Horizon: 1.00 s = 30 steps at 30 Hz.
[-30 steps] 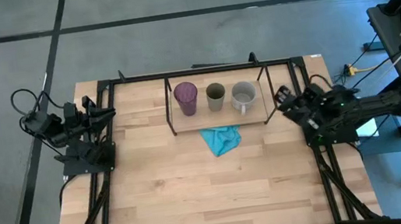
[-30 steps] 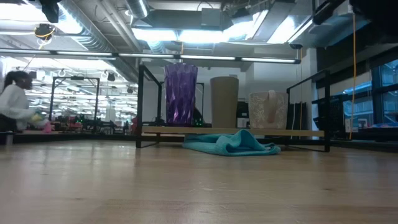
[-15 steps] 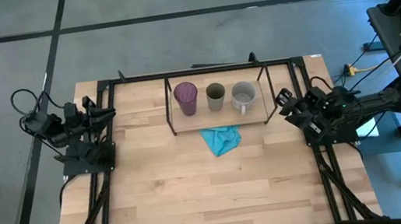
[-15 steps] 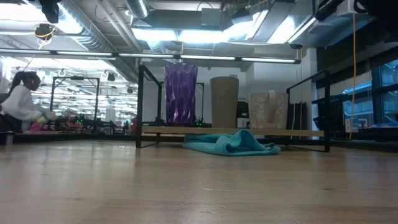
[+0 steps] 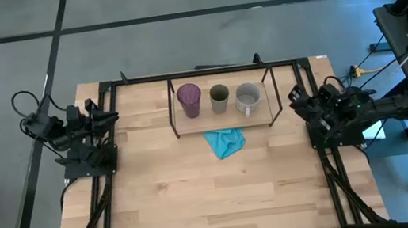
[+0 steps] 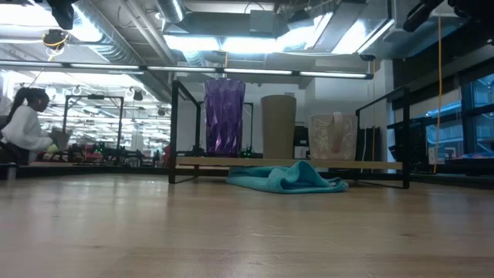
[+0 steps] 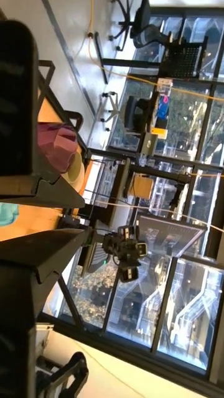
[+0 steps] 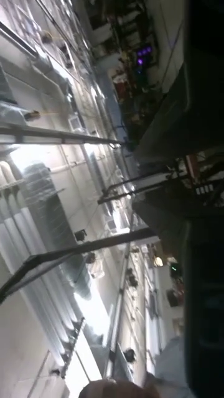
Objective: Stack small to large cups/mugs on shelf
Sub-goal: Return to Home Position
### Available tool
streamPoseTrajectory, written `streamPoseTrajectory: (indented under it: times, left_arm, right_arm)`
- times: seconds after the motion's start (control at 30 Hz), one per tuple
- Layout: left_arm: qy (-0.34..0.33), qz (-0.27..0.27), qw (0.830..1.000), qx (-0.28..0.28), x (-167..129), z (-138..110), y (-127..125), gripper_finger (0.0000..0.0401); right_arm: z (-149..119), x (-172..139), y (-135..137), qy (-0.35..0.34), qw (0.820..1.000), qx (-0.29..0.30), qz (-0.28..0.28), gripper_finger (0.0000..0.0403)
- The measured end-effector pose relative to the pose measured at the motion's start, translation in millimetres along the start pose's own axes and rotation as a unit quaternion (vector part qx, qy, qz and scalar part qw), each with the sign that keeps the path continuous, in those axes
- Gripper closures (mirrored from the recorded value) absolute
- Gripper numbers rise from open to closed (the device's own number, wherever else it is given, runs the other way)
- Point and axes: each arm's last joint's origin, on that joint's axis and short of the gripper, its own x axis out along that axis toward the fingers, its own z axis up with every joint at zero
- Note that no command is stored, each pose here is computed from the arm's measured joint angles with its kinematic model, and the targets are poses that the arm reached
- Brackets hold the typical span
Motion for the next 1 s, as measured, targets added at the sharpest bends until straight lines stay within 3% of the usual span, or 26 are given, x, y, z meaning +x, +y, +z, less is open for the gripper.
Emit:
streamPoseTrajectory:
  times: [0.7,1.0]
  left_arm:
    - [0.006,-0.001,1.000,0.001,0.0,-1.6,0.1,0.0341]
    - [0.016,0.002,1.000,-0.002,0.0,-4.1,0.5,0.0341]
  right_arm:
    - [10.9,-18.9,2.3,-0.034,0.997,-0.008,-0.063,0.0291]
    - [13.9,-23.2,3.9,-0.044,0.997,-0.013,-0.063,0.0291]
